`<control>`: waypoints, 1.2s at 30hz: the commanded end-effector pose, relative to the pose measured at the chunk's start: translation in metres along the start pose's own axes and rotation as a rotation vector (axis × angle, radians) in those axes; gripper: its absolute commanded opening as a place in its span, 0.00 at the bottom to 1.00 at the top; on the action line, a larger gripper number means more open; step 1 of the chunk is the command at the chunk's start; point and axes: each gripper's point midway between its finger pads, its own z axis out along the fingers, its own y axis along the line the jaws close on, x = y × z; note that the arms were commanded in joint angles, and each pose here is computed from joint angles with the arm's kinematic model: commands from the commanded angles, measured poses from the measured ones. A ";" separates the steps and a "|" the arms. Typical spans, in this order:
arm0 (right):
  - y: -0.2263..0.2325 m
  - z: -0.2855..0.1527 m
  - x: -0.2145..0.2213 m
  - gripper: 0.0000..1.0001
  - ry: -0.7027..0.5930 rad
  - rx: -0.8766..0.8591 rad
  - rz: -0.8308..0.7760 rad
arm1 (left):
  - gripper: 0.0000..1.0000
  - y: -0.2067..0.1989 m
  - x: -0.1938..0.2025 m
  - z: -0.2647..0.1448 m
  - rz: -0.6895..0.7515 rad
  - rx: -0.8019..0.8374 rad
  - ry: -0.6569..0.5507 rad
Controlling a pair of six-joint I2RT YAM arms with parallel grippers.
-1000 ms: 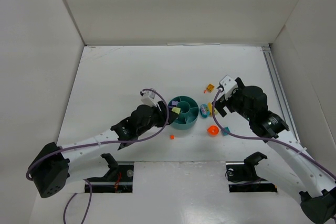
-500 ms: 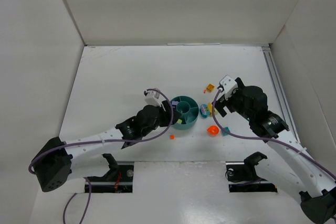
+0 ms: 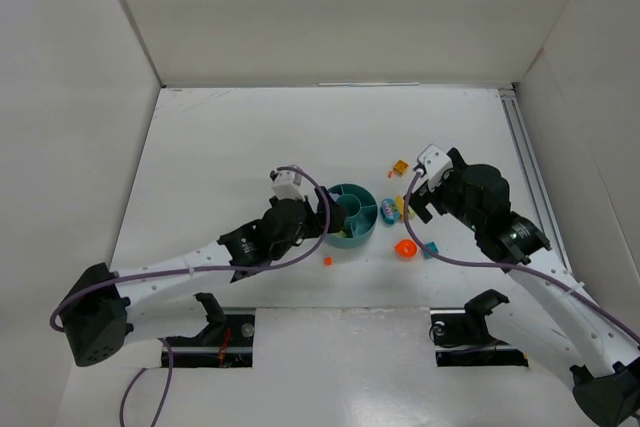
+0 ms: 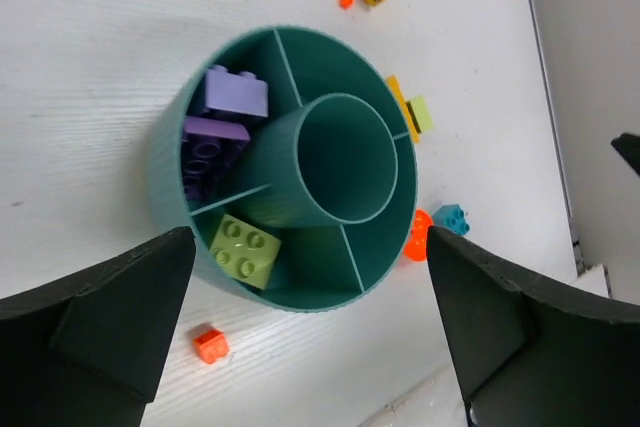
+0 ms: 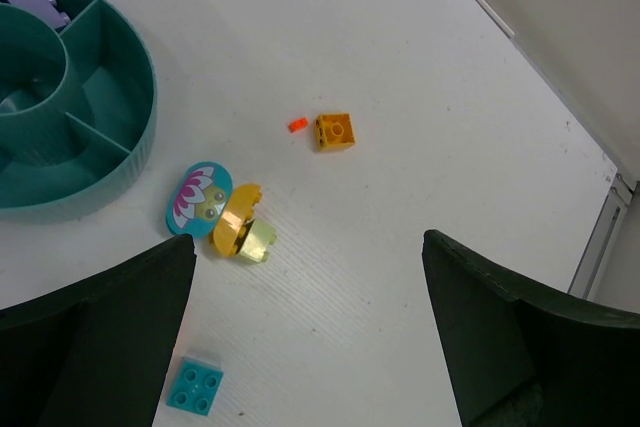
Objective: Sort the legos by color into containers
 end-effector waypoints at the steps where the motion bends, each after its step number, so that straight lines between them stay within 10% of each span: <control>1: -0.006 -0.002 -0.014 1.00 -0.071 0.016 -0.020 | 1.00 -0.008 -0.048 -0.024 -0.040 -0.048 -0.136; 15: 0.020 0.037 -0.039 1.00 -0.018 0.010 -0.044 | 1.00 0.165 -0.044 -0.088 -0.293 -0.889 -0.113; 36: -0.006 0.048 0.003 1.00 0.048 0.021 0.037 | 0.86 0.245 -0.017 -0.076 -0.420 -1.016 -0.070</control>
